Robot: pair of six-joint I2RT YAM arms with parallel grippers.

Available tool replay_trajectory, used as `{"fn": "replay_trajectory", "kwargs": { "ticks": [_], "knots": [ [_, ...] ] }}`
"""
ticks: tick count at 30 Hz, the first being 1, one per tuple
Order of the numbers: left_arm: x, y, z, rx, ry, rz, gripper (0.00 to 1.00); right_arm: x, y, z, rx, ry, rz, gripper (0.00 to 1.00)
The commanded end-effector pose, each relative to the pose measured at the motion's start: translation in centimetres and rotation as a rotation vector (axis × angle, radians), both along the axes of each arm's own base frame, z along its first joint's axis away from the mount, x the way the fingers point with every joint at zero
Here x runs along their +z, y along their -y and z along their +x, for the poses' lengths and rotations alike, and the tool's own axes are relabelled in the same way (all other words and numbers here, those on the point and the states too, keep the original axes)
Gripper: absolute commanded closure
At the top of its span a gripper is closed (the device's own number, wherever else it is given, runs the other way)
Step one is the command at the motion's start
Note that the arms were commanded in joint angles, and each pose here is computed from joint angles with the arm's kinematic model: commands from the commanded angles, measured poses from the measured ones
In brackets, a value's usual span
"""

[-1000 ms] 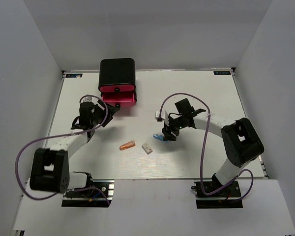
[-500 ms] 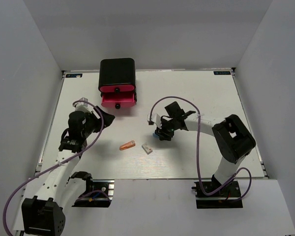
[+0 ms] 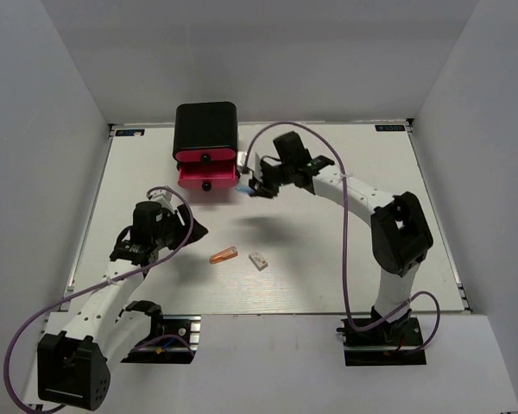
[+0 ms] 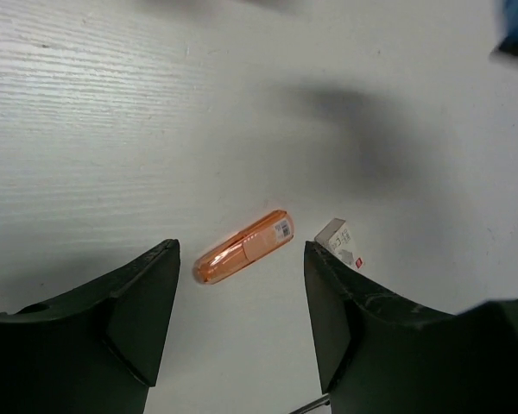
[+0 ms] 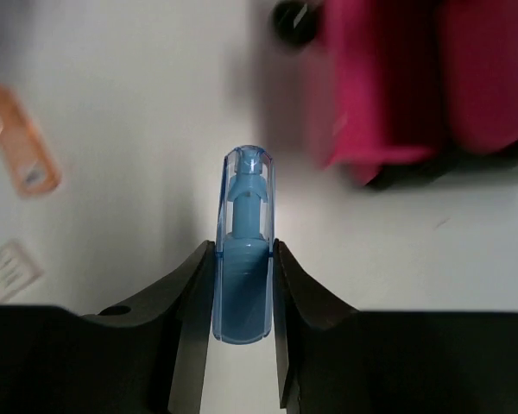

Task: Sort the stationery into containers
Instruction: Pick up the stationery from the center of the board, then place the stationery in the drawer.

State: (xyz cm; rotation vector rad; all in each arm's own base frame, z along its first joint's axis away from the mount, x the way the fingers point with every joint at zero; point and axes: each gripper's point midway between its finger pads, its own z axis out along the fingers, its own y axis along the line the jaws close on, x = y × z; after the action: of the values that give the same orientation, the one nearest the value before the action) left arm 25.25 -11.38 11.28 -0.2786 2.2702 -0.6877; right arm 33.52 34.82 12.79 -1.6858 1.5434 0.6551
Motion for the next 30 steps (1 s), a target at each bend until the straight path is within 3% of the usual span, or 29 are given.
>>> {"fn": "replay_trajectory", "kwargs": {
  "ticks": [1, 6, 12, 17, 20, 27, 30],
  "knots": [
    [-0.6, 0.7, -0.7, -0.037, -0.022, 0.005, 0.31, 6.1, -5.1, 2.4, 0.094, 0.107, 0.176, 1.0],
    [-1.7, 0.9, -1.4, -0.024, -0.06, 0.01, 0.31, 9.9, -9.3, 5.0, 0.125, 0.229, 0.261, 1.0],
    [-2.0, 1.0, -1.9, -0.015, -0.064, 0.007, 0.31, 9.9, -11.9, 6.9, 0.128, 0.366, 0.323, 1.0],
    [-2.6, 1.6, -2.5, -0.044, -0.085, 0.006, 0.28, 8.8, -13.1, 7.5, 0.114, 0.396, 0.328, 1.0],
    [-2.8, 2.2, -2.7, -0.072, -0.094, 0.004, 0.26, 8.2, -13.4, 8.0, 0.093, 0.403, 0.32, 0.93],
    [-3.2, 3.2, -2.5, -0.118, -0.113, 0.031, 0.26, 6.7, -13.0, 8.8, 0.063, 0.411, 0.28, 0.57],
    [-3.5, 3.7, -2.3, -0.131, -0.122, 0.043, 0.26, 7.1, -12.7, 8.8, 0.058, 0.42, 0.281, 0.54]
  ]
}}
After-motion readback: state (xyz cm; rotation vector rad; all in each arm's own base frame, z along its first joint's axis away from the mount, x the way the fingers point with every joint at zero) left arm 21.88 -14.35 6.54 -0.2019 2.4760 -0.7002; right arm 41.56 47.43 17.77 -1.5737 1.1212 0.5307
